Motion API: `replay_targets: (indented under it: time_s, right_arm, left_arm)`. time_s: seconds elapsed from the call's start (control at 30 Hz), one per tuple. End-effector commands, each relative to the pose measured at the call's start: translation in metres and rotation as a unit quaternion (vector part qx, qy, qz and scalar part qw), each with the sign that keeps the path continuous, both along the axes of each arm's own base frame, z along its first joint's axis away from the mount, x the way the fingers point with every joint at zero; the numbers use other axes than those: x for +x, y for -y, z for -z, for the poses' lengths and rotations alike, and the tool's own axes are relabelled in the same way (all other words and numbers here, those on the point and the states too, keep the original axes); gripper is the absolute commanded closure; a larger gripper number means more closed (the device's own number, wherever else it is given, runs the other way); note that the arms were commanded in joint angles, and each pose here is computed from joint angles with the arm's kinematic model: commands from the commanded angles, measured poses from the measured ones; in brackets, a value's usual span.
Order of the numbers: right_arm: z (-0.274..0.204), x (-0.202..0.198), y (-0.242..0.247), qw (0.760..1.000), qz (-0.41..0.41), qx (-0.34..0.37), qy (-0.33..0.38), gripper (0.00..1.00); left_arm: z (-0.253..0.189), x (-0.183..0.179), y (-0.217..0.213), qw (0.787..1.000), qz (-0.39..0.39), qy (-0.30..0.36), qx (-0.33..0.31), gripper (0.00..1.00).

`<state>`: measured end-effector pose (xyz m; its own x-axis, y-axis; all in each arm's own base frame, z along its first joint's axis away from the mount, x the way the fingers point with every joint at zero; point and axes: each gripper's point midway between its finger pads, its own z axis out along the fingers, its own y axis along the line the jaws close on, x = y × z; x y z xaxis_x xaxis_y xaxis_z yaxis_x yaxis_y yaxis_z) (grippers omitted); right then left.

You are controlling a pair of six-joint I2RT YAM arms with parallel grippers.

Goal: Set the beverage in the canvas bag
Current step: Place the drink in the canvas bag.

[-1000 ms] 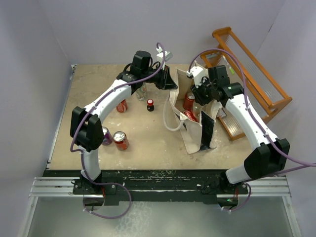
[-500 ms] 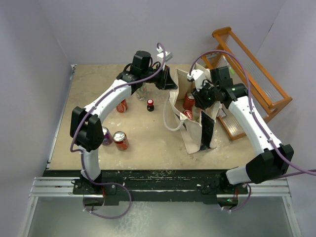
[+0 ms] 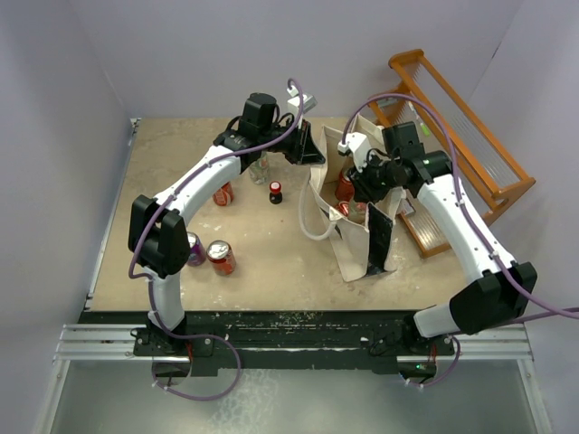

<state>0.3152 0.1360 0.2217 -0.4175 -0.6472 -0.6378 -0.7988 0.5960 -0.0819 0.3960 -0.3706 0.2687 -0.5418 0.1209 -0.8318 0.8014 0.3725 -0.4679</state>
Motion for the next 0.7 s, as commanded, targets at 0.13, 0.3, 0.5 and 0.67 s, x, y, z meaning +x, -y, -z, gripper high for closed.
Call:
replay_targets:
  time_s: [0.13,0.3,0.5,0.67]
  right_arm:
    - [0.0,0.041,0.013,0.997,0.044,-0.038,0.058,1.0]
    - [-0.007,0.051,0.017,0.993,0.079,-0.036,0.077,1.0]
    - [-0.033,0.051,0.006,0.991,0.088,0.016,0.104,1.0]
    - [-0.054,0.033,-0.01,0.992,0.044,0.063,0.105,1.0]
  left_arm:
    - [-0.037,-0.007,0.0,0.998,0.015,0.051,-0.023,1.0]
    - [-0.034,-0.006,0.0,0.999,0.015,0.048,-0.021,1.0]
    - [-0.036,-0.007,0.0,0.998,0.016,0.049,-0.023,1.0]
    - [-0.035,-0.007,0.0,0.998,0.017,0.048,-0.022,1.0]
